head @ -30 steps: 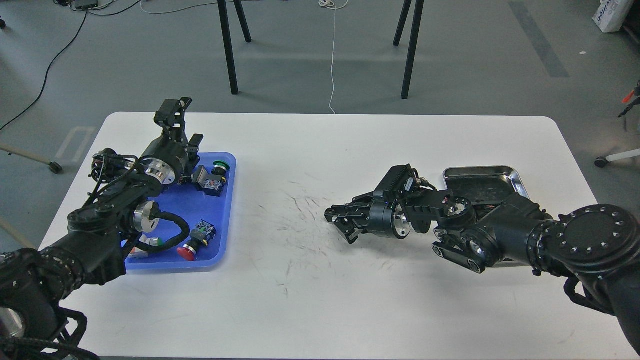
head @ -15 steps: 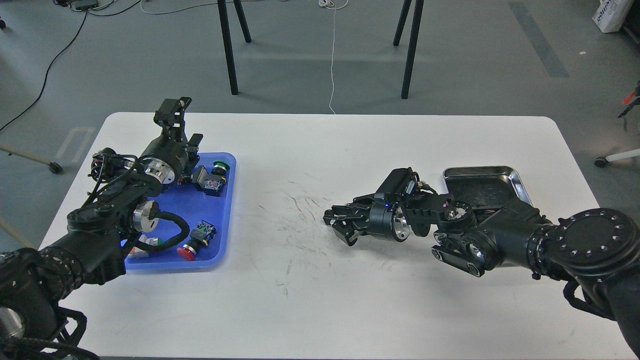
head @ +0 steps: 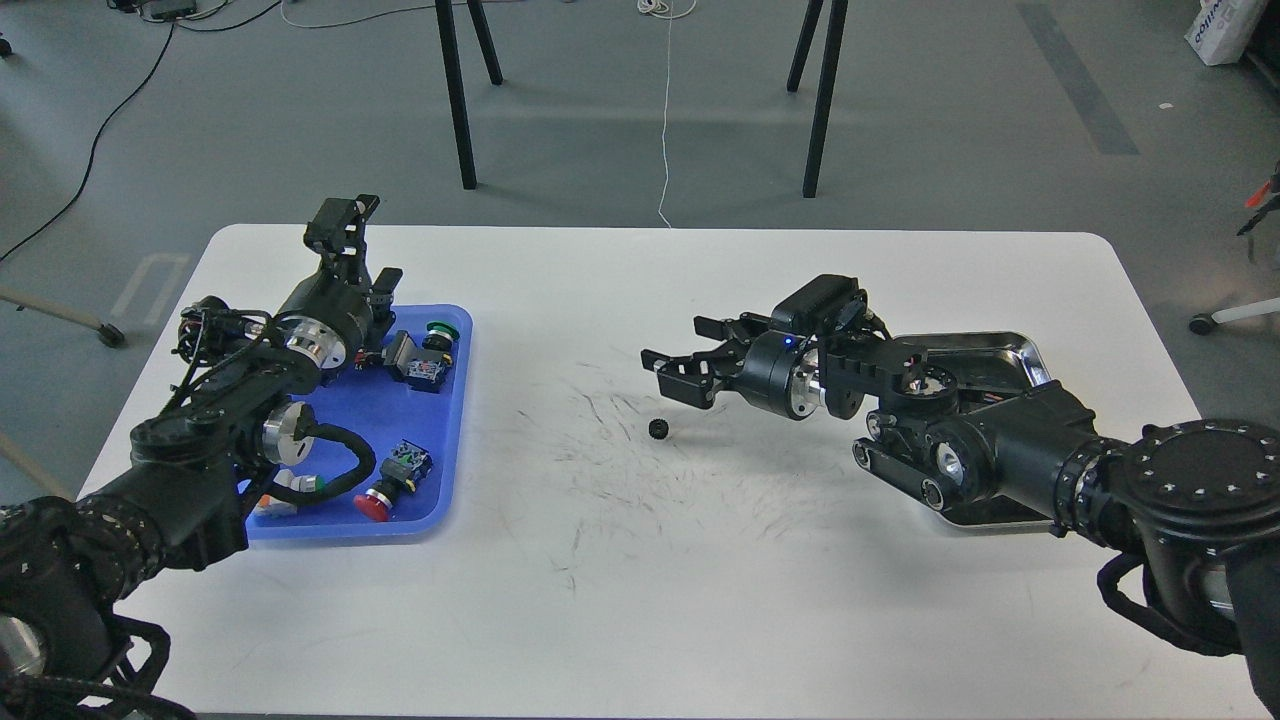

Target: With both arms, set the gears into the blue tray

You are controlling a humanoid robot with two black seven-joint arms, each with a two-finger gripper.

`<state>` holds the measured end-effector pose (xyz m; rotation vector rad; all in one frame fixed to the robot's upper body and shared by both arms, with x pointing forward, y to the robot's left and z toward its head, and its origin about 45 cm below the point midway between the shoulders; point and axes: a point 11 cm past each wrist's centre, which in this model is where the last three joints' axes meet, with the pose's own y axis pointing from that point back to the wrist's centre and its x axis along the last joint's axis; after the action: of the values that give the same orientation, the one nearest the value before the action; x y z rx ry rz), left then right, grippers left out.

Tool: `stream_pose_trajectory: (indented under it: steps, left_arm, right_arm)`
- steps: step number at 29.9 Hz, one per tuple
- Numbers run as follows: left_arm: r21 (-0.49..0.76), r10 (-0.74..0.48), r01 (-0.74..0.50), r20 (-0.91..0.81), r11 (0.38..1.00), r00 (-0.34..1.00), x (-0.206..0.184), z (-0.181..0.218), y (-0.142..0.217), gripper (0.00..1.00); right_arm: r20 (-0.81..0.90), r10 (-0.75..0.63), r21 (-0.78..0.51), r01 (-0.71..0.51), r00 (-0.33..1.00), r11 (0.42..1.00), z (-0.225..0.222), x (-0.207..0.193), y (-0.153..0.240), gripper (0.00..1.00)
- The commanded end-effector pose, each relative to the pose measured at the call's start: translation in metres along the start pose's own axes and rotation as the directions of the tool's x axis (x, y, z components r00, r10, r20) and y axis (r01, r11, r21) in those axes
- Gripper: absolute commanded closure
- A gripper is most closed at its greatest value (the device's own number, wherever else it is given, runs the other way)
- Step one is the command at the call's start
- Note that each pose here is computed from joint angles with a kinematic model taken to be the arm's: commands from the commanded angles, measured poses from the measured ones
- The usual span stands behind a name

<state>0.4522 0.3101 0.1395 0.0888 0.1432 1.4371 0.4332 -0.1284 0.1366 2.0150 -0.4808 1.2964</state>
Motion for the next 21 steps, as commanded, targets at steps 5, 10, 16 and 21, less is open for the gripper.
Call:
stream_pose_trajectory:
  steps: [5, 10, 16, 21]
  left_arm:
    - [0.001, -0.023, 0.023, 0.043, 1.000, 0.999, -0.003, 0.003, -0.002, 0.00]
    - [0.011, -0.067, 0.067, 0.107, 0.998, 0.992, -0.012, 0.002, -0.003, 0.00]
    - [0.030, -0.170, 0.169, 0.295, 0.985, 0.940, -0.031, 0.010, -0.010, 0.00]
    - [0.099, -0.273, 0.259, 0.495, 0.961, 0.825, -0.046, 0.003, -0.009, 0.00]
  right_arm:
    - [0.310, 0.367, -0.194, -0.319, 0.877, 0.928, 0.034, 0.077, 0.007, 0.14]
    - [0.481, 0.564, -0.284, -0.489, 0.672, 0.825, 0.039, 0.140, 0.012, 0.14]
    - [0.524, 0.648, -0.325, -0.574, 0.552, 0.752, 0.041, 0.182, 0.019, 0.13]
    - [0.587, 0.672, -0.350, -0.607, 0.452, 0.714, 0.039, 0.202, 0.023, 0.10]
